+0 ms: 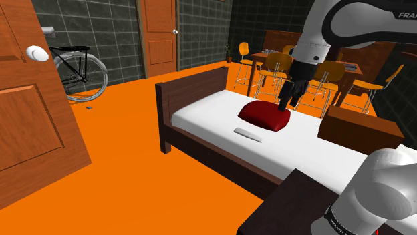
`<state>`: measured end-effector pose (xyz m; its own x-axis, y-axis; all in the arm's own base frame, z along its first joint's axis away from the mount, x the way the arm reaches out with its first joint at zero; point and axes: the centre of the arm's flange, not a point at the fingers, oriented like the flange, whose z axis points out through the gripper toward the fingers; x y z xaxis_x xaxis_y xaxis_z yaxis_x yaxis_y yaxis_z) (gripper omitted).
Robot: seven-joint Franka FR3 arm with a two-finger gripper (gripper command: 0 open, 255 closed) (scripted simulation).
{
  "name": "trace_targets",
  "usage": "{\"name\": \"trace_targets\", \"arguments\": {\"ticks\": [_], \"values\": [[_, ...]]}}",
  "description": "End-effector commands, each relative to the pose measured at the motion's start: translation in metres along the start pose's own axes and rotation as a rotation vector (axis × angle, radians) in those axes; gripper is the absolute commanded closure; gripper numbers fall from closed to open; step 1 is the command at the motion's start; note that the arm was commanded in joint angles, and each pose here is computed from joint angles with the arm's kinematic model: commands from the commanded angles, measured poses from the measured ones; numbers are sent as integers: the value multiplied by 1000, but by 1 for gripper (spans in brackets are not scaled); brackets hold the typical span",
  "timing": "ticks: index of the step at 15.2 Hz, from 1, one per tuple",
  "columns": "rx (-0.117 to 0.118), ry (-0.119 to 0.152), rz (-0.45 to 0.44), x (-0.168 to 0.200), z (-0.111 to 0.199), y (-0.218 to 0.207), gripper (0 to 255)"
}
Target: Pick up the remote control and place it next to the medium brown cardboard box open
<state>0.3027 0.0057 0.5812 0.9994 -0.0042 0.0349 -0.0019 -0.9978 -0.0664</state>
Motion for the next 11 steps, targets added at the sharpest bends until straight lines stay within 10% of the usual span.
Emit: {"name": "trace_targets", "arguments": {"ticks": [1, 11], "values": [[0, 0, 0, 0, 0, 0, 0], [-12, -8, -52, 60, 86, 79, 0]]}}
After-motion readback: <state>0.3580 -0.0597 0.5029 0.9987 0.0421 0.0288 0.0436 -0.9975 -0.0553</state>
